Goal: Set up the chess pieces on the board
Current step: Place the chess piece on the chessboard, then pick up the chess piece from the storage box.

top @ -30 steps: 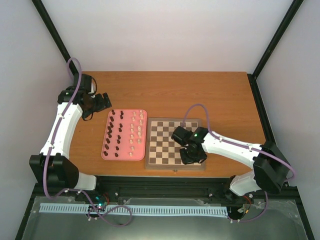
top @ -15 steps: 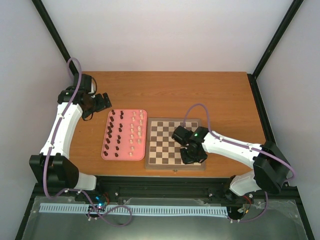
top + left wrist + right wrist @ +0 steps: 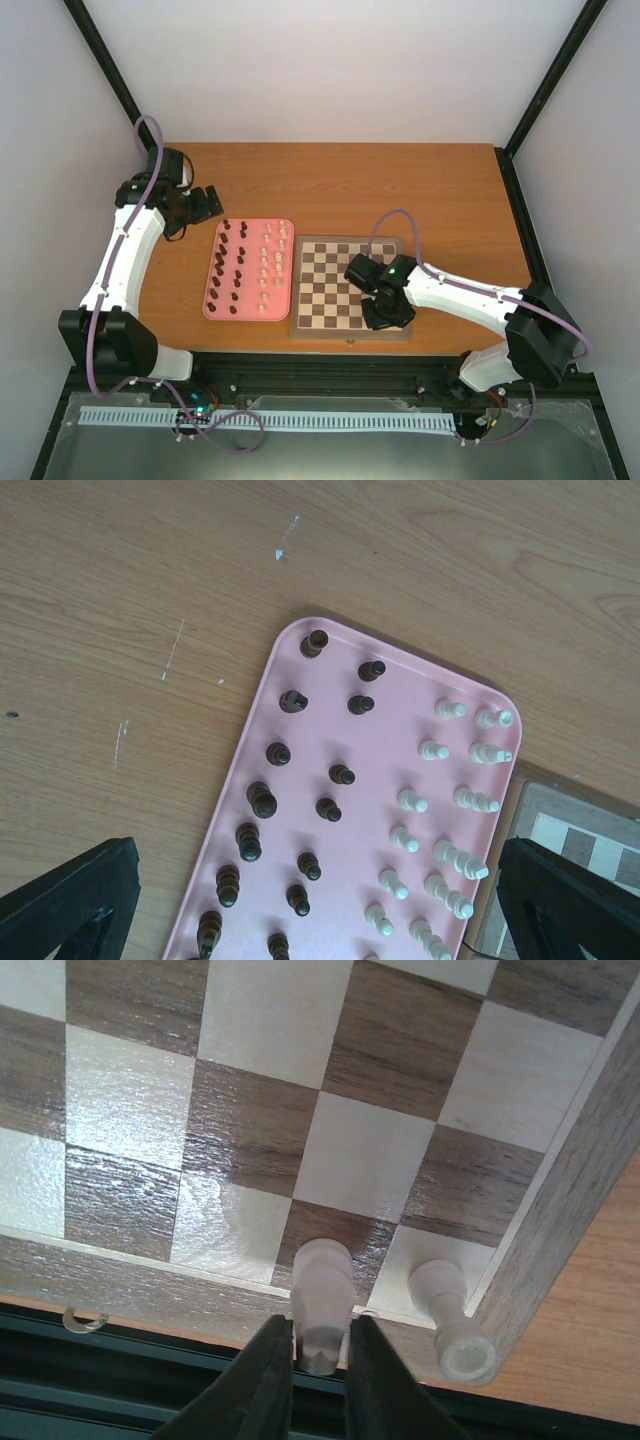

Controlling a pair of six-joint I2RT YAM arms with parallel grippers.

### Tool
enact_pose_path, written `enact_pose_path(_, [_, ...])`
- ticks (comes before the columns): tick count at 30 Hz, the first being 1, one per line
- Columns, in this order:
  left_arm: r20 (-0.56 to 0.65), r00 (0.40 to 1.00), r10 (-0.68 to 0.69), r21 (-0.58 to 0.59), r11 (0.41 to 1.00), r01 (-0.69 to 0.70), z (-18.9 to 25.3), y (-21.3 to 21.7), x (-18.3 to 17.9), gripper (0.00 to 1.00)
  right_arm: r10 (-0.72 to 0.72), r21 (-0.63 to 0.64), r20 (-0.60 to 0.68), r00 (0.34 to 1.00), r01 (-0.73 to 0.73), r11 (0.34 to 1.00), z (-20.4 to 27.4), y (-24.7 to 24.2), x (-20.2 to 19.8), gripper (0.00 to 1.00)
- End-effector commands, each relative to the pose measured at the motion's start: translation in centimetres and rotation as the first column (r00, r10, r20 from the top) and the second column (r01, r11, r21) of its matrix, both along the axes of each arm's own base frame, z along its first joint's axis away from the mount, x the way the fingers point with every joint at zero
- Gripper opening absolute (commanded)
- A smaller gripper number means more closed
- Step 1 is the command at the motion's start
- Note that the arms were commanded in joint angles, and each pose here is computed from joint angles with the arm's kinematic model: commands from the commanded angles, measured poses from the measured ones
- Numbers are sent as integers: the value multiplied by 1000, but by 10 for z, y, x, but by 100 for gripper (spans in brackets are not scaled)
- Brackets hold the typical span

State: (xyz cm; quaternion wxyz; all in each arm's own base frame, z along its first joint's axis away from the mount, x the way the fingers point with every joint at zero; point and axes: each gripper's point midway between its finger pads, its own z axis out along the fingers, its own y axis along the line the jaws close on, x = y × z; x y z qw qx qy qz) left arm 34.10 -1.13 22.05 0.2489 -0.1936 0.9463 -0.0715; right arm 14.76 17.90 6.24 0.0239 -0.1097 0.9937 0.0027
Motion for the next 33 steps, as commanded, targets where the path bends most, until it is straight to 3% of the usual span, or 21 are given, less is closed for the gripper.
enact_pose_path(1, [13, 1000, -12, 10, 1000, 12, 3, 0, 3, 100, -19, -11, -1, 1000, 19, 1000, -2, -4, -1, 21])
enact_pose_path(4, [13, 1000, -13, 10, 1000, 13, 3, 0, 3, 100, -14, 0, 11, 1000, 14, 1000, 2, -3, 1, 29])
enact_pose_path(11, [11, 1000, -13, 12, 1000, 12, 2, 0, 4, 100, 7, 29, 42, 999, -9, 1000, 16, 7, 10, 35])
enact_pose_path(16, [14, 1000, -12, 14, 1000, 12, 3, 0, 4, 100, 10, 15, 86, 996, -12, 1000, 33, 11, 22, 53])
enact_pose_path(19, [13, 1000, -10, 17, 1000, 10, 3, 1, 4, 100, 25, 12, 107, 994, -27, 1000, 42, 15, 30, 57])
enact_pose_path(33, [36, 999, -14, 2, 1000, 14, 15, -2, 4, 100, 224, 92, 203, 953, -247, 965, 71, 116, 93, 55])
